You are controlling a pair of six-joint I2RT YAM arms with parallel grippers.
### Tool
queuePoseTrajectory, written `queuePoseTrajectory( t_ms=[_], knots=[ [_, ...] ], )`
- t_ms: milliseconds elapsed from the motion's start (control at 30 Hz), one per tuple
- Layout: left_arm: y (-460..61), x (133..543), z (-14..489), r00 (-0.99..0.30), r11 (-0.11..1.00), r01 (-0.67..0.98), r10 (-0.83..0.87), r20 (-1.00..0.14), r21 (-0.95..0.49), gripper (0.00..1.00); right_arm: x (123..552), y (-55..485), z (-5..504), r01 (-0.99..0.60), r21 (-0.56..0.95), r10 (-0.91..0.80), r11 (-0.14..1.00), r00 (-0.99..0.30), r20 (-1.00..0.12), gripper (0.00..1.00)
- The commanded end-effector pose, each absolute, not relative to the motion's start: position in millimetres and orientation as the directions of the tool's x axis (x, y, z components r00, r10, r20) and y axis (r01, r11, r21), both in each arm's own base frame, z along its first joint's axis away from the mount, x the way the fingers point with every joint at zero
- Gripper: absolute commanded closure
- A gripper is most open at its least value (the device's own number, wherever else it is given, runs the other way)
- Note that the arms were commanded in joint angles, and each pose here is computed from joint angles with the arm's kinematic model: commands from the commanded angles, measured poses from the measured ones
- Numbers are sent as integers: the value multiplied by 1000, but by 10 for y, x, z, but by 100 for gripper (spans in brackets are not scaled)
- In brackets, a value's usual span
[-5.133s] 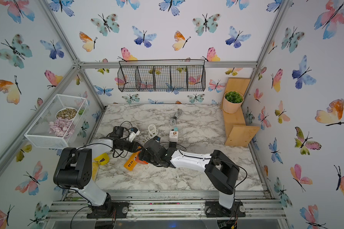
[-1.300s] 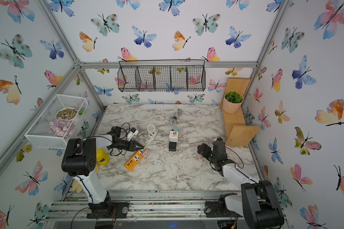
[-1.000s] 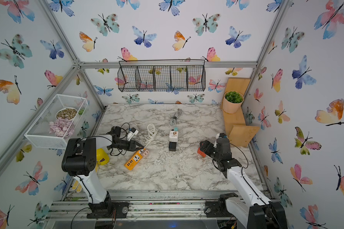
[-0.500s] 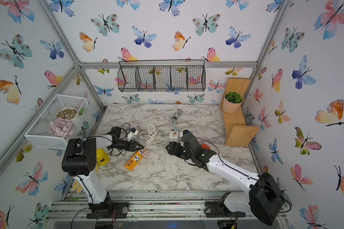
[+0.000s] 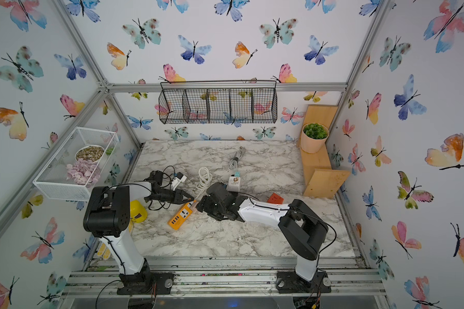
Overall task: Pull the plug off the socket
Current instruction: Remove the plug from the socket.
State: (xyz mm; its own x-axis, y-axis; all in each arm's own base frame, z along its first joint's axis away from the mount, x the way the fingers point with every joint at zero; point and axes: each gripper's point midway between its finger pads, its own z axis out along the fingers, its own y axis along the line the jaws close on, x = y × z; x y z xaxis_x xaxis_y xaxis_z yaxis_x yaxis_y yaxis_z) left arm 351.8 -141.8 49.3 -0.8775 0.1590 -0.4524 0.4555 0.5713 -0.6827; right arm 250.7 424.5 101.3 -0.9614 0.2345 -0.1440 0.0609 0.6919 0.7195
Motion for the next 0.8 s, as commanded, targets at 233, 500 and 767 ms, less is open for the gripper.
queuePoseTrajectory(
  t_ms=[233, 500, 767],
  knots=[
    [-1377, 3298, 226, -918, 604, 387, 182, -352, -696, 100, 2657, 4493, 890, 115, 731, 281, 672, -954, -109, 32],
    [-1373, 3301, 229, -920, 605, 383, 179, -350, -698, 100, 2721, 4611, 725, 127, 723, 279, 679, -956, -94, 35],
    [-1375, 3291, 226, -920, 604, 384, 181, -349, -698, 100, 2773, 4672, 631, 132, 721, 285, 680, -954, -95, 40]
  ],
)
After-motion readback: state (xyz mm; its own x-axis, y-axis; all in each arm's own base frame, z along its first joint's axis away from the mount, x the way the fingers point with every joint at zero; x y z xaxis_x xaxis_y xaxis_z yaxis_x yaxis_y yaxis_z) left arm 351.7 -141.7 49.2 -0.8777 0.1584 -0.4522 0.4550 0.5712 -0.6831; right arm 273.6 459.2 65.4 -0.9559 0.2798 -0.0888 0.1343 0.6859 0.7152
